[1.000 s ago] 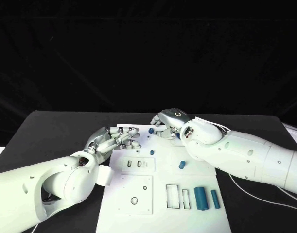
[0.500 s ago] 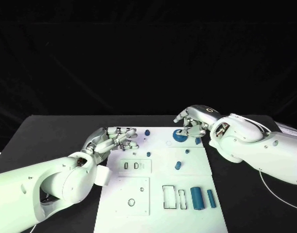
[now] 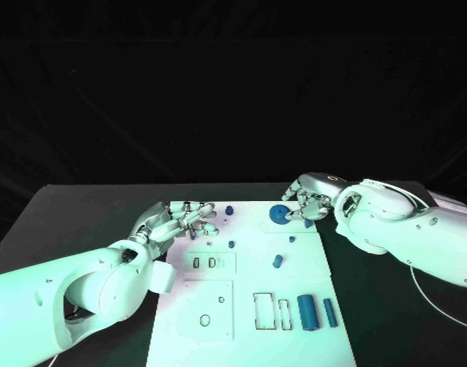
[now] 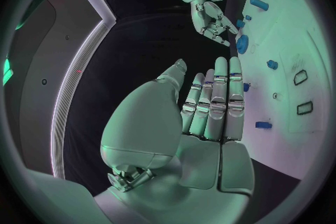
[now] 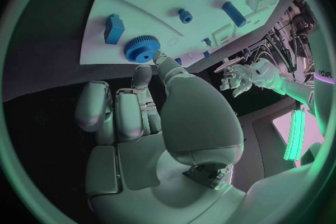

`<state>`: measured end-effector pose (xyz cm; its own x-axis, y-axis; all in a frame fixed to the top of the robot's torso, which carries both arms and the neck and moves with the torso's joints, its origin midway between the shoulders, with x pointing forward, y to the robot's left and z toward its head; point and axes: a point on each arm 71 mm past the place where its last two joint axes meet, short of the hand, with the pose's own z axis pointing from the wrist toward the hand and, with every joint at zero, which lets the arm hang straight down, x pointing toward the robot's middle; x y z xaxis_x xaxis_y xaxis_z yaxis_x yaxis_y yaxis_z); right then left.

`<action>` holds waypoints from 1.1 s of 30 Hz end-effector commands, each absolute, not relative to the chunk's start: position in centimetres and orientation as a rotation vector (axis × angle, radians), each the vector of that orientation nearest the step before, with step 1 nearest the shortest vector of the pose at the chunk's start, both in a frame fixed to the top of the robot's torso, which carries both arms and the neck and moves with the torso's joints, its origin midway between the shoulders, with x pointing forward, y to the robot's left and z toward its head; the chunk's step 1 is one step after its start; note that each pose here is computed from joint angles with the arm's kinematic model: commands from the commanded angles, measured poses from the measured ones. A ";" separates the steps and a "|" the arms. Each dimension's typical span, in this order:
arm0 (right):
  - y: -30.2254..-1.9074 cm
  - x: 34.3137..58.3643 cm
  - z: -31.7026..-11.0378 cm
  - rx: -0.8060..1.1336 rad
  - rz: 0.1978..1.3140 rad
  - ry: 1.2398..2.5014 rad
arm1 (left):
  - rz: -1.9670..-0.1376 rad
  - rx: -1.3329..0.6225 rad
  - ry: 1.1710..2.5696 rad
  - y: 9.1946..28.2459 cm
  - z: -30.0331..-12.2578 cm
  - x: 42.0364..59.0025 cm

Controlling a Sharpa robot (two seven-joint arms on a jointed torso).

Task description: Assemble the parts on the task board

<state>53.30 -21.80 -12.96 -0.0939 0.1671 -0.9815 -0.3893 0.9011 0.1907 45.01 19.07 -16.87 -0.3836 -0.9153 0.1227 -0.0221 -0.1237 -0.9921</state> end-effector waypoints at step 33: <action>-20.9 55.0 -14.5 -0.143 0.412 1.714 | -1.620 -1.073 1.438 18.9 -16.8 45.0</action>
<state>54.96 -20.90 -14.23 -0.1666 0.1562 -0.9736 -0.3222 0.9246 0.2035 45.03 19.10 -16.91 -0.3830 -0.9156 0.1226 -0.0231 -0.1232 -0.9921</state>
